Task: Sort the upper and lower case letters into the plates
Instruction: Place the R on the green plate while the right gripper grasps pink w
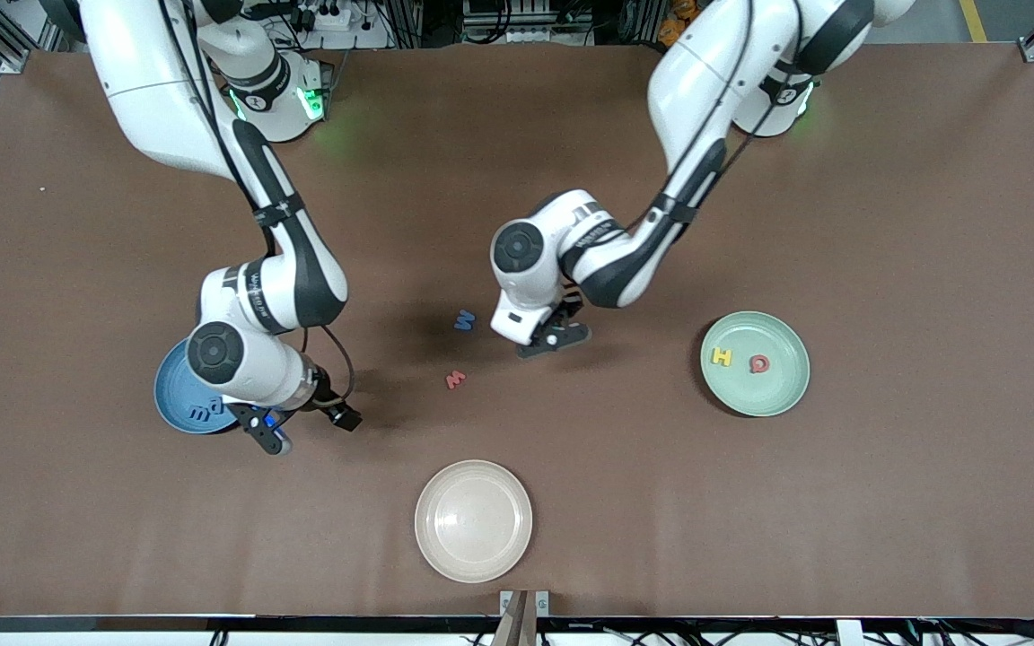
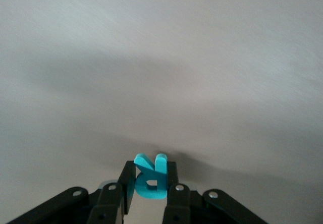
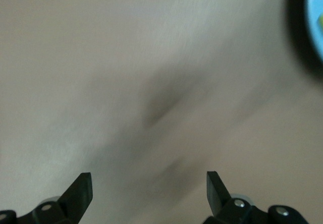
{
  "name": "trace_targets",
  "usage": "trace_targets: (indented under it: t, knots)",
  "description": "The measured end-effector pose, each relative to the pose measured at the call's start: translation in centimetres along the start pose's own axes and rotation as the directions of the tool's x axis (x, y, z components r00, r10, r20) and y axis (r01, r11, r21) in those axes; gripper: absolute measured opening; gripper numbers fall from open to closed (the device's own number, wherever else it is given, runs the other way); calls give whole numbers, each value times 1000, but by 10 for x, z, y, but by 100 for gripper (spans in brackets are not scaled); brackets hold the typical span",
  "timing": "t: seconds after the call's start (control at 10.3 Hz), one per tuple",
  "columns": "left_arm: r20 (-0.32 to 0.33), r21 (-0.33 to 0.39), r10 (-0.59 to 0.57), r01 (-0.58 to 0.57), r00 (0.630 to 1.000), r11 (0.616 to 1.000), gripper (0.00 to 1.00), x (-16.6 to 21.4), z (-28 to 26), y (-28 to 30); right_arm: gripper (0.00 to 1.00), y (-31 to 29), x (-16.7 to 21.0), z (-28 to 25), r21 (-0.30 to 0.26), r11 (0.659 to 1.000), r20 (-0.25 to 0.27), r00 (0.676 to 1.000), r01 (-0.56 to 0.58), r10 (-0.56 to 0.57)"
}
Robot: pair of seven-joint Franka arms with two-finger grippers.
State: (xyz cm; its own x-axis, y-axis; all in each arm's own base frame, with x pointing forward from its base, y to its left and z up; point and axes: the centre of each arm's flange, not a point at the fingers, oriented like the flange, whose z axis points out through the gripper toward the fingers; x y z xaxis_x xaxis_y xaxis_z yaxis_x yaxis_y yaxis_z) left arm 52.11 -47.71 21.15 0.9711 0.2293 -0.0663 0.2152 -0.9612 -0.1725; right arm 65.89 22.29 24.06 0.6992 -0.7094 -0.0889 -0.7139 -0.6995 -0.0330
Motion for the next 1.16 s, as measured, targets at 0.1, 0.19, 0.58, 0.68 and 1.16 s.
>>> trace_targets:
  t: [0.1, 0.19, 0.58, 0.68, 1.16]
  knots:
    - [39, 27, 25, -26, 999, 999, 29, 24, -11, -27, 100, -18, -29, 6, 15, 999, -9, 999, -37, 37]
    - [70, 37, 46, -48, 996, 998, 29, 51, -17, -57, 100, -40, -63, 12, 26, 997, -13, 997, -71, 71]
    - [143, 29, 114, -120, 983, 992, 29, 138, -10, -194, 100, -72, -123, 54, -15, 996, -11, 996, -84, 83]
    - [153, 26, 124, -129, 980, 991, 29, 148, -9, -218, 100, -73, -124, 56, -29, 995, -8, 995, -97, 97]
    - [66, -47, 138, -135, 988, 990, 29, 164, 36, -267, 100, -85, -141, 72, -41, 992, -22, 992, -123, 123]
